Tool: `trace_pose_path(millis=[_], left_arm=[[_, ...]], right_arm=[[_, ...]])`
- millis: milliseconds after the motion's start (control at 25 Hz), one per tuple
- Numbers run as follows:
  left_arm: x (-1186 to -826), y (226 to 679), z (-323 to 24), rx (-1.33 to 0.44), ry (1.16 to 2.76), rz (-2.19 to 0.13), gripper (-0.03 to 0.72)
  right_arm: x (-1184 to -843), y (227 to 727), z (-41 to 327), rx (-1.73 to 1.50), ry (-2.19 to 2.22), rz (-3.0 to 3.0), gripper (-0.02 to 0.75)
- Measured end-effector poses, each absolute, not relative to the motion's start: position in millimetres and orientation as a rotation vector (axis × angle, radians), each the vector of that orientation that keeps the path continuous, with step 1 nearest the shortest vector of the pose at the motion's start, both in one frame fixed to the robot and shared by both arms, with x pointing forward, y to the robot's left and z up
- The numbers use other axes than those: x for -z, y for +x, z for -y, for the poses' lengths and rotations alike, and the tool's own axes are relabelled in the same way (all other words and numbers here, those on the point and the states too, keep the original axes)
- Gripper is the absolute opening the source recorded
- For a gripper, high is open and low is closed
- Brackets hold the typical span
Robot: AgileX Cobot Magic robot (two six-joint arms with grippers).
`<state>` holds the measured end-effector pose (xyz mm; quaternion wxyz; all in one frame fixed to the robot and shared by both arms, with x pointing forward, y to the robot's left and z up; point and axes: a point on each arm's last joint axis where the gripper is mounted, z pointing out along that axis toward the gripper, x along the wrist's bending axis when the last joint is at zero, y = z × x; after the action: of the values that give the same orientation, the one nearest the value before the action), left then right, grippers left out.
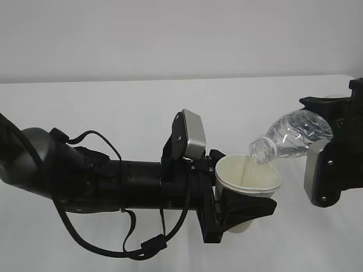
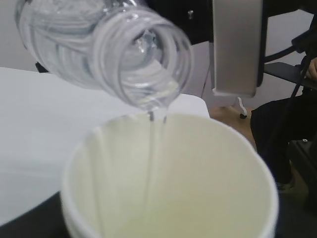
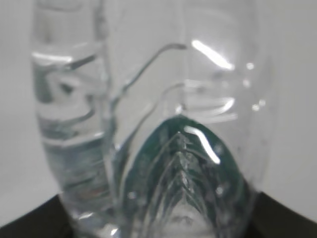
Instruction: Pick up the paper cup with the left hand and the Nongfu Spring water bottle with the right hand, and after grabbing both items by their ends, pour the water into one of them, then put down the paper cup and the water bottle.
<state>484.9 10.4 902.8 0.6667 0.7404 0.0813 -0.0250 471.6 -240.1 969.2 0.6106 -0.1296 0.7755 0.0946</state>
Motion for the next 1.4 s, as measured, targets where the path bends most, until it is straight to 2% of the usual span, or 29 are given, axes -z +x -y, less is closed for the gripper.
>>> trace_pose_path(millis=[1400], left_arm=[[-902.6,485.3,-10.5,0.055,1.673,-0.190,0.470]], right_arm=[[-969.3,471.7,240.1,-0.212,-0.307,-1.788,0.421]])
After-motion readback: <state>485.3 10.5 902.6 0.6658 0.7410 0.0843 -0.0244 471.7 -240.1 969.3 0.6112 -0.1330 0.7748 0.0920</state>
